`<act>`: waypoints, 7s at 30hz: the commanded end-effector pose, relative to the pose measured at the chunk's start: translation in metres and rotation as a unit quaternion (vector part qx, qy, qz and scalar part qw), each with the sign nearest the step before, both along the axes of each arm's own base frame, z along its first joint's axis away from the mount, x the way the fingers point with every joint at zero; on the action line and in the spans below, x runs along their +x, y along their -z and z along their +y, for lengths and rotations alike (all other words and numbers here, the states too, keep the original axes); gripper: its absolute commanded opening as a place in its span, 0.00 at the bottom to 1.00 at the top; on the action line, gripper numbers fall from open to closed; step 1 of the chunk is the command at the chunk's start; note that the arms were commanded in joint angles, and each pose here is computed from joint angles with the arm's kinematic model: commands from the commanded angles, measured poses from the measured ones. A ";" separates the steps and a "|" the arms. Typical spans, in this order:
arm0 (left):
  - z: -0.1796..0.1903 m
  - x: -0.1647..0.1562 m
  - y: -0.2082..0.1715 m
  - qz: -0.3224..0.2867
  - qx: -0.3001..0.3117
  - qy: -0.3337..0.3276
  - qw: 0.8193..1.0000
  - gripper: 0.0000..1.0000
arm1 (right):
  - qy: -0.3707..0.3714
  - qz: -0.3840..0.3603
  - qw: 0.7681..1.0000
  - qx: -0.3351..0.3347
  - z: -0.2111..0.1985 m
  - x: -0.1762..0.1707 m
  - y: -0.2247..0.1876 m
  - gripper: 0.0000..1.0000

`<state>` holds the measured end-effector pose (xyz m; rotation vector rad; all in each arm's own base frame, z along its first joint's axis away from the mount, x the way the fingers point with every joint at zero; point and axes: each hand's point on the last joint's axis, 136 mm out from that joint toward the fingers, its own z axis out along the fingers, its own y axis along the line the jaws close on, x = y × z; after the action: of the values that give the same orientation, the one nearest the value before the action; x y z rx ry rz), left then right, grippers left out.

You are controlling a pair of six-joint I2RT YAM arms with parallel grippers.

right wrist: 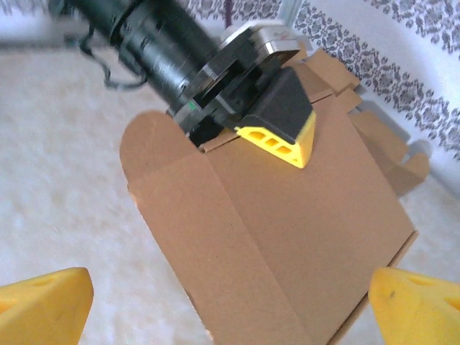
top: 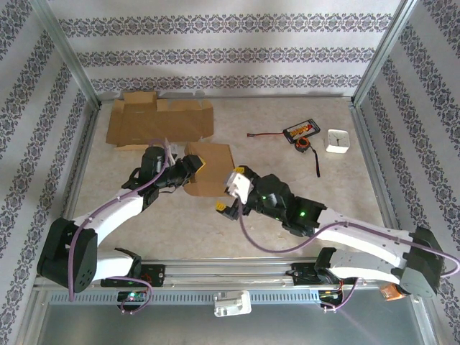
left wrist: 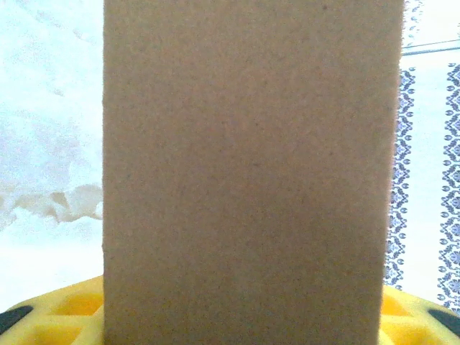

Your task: Fold the paper box

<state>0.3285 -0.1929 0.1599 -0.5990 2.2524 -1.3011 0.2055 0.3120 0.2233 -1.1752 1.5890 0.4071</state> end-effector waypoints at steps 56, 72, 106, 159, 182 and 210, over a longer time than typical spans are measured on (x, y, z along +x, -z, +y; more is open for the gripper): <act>0.089 -0.052 -0.139 -0.318 0.382 0.015 0.868 0.75 | -0.126 0.048 0.952 -0.273 -0.040 0.008 0.043 0.41; 0.040 -0.139 -0.102 -0.403 0.384 0.352 0.752 0.97 | -0.187 0.264 0.835 -0.445 -0.049 -0.009 0.033 0.42; 0.020 -0.140 -0.080 -0.384 0.308 0.375 0.786 1.00 | -0.193 0.260 0.873 -0.365 0.000 0.032 0.054 0.80; -0.015 -0.080 -0.063 -0.310 0.331 0.307 0.836 0.78 | 0.151 0.459 0.875 0.028 -0.091 0.026 0.030 0.24; -0.012 -0.057 -0.057 -0.302 0.371 0.272 0.835 0.16 | 0.168 0.451 0.876 0.035 -0.087 0.028 0.025 0.17; -0.021 -0.055 -0.051 -0.180 0.278 0.209 0.920 0.09 | 0.196 0.460 0.865 0.043 -0.079 0.036 0.024 0.16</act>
<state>0.2718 -0.2078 0.1987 0.3850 2.3364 -0.7213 0.2392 0.2290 0.1941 -0.5474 2.5409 0.8379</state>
